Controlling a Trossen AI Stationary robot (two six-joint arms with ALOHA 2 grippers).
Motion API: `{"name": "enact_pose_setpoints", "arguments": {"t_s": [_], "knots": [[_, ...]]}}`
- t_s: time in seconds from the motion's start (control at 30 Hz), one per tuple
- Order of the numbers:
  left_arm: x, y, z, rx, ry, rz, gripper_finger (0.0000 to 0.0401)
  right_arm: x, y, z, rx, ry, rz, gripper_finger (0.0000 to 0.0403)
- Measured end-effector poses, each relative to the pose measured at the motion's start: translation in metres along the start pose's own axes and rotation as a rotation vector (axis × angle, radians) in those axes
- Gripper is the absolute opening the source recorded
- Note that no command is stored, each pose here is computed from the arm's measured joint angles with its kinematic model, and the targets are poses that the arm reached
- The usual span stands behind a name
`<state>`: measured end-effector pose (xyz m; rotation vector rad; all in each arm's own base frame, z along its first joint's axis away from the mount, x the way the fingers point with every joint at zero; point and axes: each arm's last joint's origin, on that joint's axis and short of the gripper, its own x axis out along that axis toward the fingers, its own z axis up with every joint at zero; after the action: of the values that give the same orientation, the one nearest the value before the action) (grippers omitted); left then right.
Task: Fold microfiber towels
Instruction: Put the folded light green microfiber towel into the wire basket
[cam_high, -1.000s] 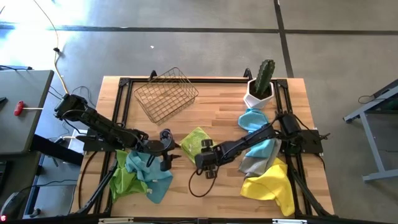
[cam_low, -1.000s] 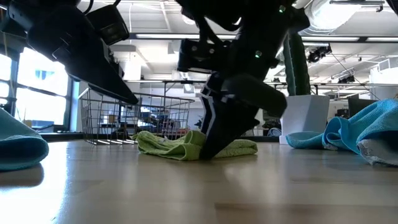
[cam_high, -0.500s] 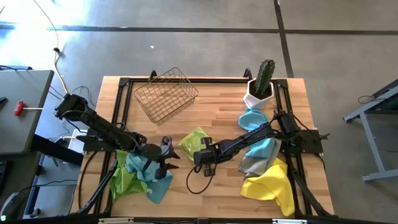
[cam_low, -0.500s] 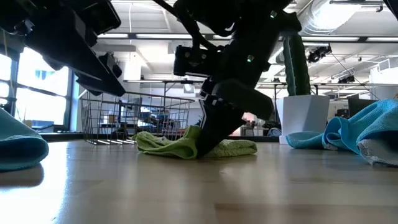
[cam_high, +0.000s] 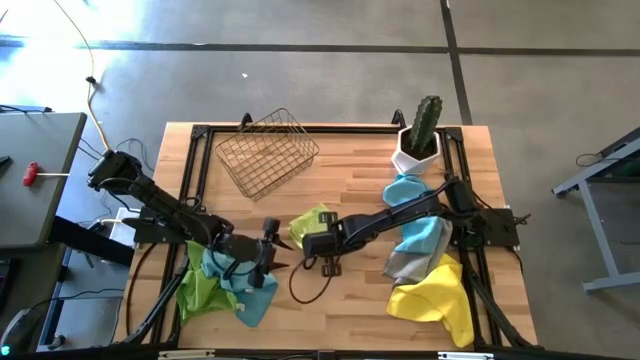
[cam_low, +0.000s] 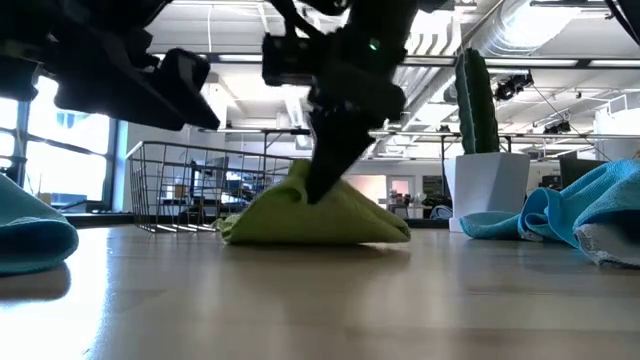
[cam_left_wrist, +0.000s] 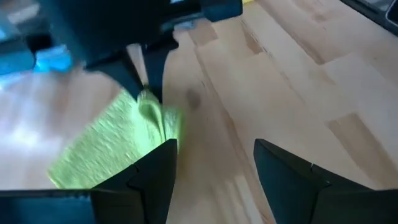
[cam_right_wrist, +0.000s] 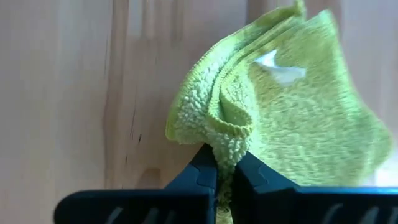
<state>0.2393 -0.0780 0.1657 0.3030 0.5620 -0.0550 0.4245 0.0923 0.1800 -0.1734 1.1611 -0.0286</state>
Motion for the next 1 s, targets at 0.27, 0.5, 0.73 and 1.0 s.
{"name": "enact_pose_setpoints", "arguments": {"t_s": [0.27, 0.5, 0.73, 1.0], "knots": [[-0.001, 0.007, 0.001, 0.095, 0.013, 0.213, 0.0203, -0.024, -0.015, 0.023, 0.073, -0.052, -0.005, 0.0001], [0.001, 0.015, 0.006, 0.064, -0.025, 0.263, 0.0203, -0.038, -0.022, 0.036, 0.081, -0.105, -0.006, 0.0], [0.005, 0.031, 0.005, 0.004, -0.027, 0.311, 0.0203, -0.045, -0.023, 0.042, 0.05, -0.133, -0.006, 0.0], [0.011, 0.032, -0.009, -0.104, 0.065, 0.166, 0.0203, -0.052, -0.025, 0.045, 0.041, -0.134, -0.041, 0.0]]}}
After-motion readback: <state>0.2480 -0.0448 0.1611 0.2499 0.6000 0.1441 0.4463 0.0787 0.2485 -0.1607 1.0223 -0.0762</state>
